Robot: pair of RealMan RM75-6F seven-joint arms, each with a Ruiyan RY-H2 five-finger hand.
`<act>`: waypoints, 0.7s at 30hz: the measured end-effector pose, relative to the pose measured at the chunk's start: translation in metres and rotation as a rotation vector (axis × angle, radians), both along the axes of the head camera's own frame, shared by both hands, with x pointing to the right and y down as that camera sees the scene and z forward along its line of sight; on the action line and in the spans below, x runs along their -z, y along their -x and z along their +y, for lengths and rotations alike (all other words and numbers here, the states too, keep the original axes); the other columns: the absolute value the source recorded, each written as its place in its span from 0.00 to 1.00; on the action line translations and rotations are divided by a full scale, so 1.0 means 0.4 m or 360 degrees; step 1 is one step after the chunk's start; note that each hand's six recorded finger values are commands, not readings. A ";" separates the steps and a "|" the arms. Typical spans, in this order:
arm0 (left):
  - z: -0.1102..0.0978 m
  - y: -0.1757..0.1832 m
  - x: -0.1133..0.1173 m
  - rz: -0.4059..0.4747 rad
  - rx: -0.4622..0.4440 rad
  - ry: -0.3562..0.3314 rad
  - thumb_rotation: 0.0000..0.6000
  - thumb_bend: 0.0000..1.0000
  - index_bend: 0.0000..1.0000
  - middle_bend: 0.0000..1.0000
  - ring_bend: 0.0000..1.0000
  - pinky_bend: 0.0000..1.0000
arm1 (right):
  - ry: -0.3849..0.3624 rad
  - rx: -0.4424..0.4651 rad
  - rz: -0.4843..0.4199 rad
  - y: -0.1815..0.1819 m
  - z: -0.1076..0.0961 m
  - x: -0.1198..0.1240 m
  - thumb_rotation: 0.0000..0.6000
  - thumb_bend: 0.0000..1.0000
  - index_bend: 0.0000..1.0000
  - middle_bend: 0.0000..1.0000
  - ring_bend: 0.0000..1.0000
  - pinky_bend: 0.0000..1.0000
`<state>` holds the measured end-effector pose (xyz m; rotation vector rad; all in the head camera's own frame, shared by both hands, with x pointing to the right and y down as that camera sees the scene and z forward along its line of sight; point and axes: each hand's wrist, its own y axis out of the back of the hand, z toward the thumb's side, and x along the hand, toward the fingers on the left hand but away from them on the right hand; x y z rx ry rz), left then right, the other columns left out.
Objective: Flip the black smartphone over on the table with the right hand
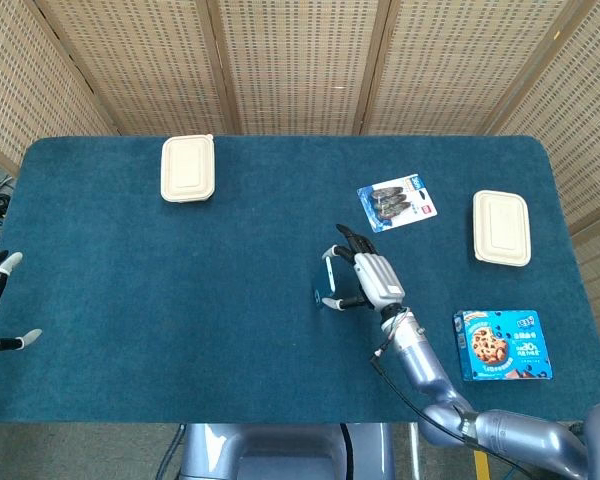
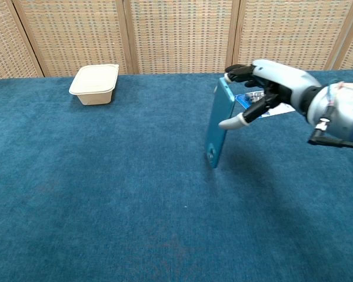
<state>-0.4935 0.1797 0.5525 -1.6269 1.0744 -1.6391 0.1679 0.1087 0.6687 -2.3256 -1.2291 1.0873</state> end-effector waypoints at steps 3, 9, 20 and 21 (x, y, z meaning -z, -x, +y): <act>0.001 -0.002 0.001 -0.0002 -0.0003 -0.0002 1.00 0.00 0.00 0.00 0.00 0.00 | 0.0007 -0.0040 -0.0029 -0.048 0.010 0.001 1.00 0.36 0.13 0.00 0.00 0.00; 0.003 -0.005 0.009 -0.0001 -0.0006 -0.0018 1.00 0.00 0.00 0.00 0.00 0.00 | 0.0061 -0.0068 0.0075 -0.192 0.038 -0.033 1.00 0.26 0.00 0.00 0.00 0.00; 0.007 -0.008 0.031 0.0022 -0.0011 -0.0060 1.00 0.00 0.00 0.00 0.00 0.00 | -0.0005 -0.0238 0.0482 -0.522 0.039 -0.041 1.00 0.26 0.00 0.00 0.00 0.00; 0.008 -0.010 0.032 0.0025 -0.0015 -0.0062 1.00 0.00 0.00 0.00 0.00 0.00 | -0.0022 -0.0264 0.0499 -0.552 0.042 -0.028 1.00 0.26 0.00 0.00 0.00 0.00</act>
